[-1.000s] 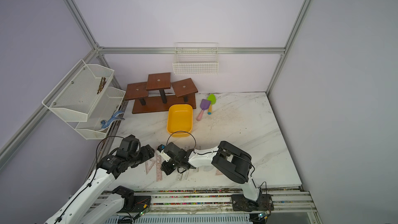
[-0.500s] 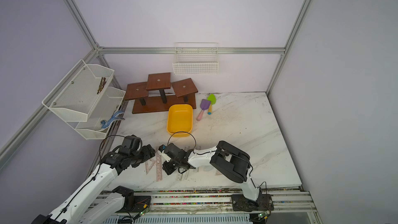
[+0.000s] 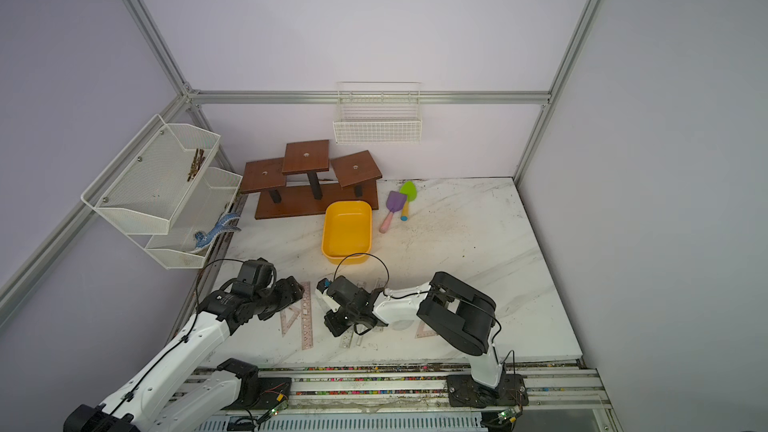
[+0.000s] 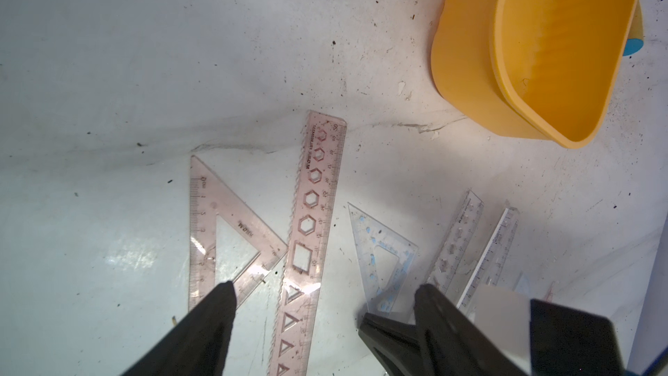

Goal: Put the scattered rulers into the storage box
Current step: Pick up the ruler from the center of the board.

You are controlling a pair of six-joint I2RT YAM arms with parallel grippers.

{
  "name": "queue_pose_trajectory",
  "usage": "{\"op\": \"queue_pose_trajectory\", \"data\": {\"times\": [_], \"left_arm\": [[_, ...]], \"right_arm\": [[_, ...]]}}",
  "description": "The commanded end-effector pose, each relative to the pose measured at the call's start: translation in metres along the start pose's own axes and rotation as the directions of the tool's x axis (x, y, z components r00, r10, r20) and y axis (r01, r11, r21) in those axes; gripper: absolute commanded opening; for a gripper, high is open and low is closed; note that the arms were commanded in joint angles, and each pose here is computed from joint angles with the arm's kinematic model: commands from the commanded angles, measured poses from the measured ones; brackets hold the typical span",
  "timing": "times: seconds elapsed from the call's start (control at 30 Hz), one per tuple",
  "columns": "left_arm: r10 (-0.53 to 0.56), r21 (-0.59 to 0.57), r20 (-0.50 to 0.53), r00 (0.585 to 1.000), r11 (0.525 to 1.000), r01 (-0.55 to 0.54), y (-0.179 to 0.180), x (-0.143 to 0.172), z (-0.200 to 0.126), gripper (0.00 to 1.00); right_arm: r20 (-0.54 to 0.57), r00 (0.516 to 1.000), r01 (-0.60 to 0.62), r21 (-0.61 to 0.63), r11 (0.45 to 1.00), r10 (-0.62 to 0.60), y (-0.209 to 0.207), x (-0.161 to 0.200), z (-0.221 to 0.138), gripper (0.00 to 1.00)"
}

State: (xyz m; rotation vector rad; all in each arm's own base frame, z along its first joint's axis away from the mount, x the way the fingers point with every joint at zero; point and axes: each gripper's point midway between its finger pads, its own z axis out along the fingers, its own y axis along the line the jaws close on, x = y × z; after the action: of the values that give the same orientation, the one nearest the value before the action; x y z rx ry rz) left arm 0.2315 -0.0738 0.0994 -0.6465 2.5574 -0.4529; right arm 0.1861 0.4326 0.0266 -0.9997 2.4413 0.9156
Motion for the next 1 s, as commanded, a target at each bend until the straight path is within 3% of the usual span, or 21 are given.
{"op": "queue_pose_trajectory", "data": {"times": [0.0,0.07,0.17,0.27,0.43,0.97], "left_arm": [[0.014,0.039,0.007,1.000,0.999,-0.014,-0.006,-0.002,0.003,0.81],[0.032,0.075,0.001,0.999,0.997,-0.032,-0.013,-0.002,0.005,0.82],[0.094,0.188,-0.022,0.995,0.978,-0.088,-0.035,0.001,0.008,0.83],[0.109,0.252,-0.032,0.994,0.963,-0.097,-0.050,0.000,0.012,0.84],[0.124,0.268,-0.060,0.990,0.958,-0.103,-0.058,-0.002,0.023,0.85],[0.132,0.265,-0.101,0.986,0.959,-0.101,-0.064,-0.003,0.043,0.85]], "right_arm": [[-0.002,1.000,0.014,0.009,1.000,-0.014,-0.005,0.000,-0.010,0.12],[0.025,1.000,0.012,-0.038,0.999,-0.011,0.005,-0.011,-0.020,0.13],[0.153,0.988,-0.011,-0.090,0.996,0.024,0.018,-0.038,-0.046,0.14],[0.221,0.971,-0.072,-0.080,0.994,0.088,0.003,-0.048,-0.055,0.10],[0.209,0.963,-0.152,-0.094,0.984,0.169,-0.024,-0.043,-0.043,0.04],[0.142,0.973,-0.179,-0.049,0.983,0.184,-0.044,-0.023,-0.021,0.00]]}}
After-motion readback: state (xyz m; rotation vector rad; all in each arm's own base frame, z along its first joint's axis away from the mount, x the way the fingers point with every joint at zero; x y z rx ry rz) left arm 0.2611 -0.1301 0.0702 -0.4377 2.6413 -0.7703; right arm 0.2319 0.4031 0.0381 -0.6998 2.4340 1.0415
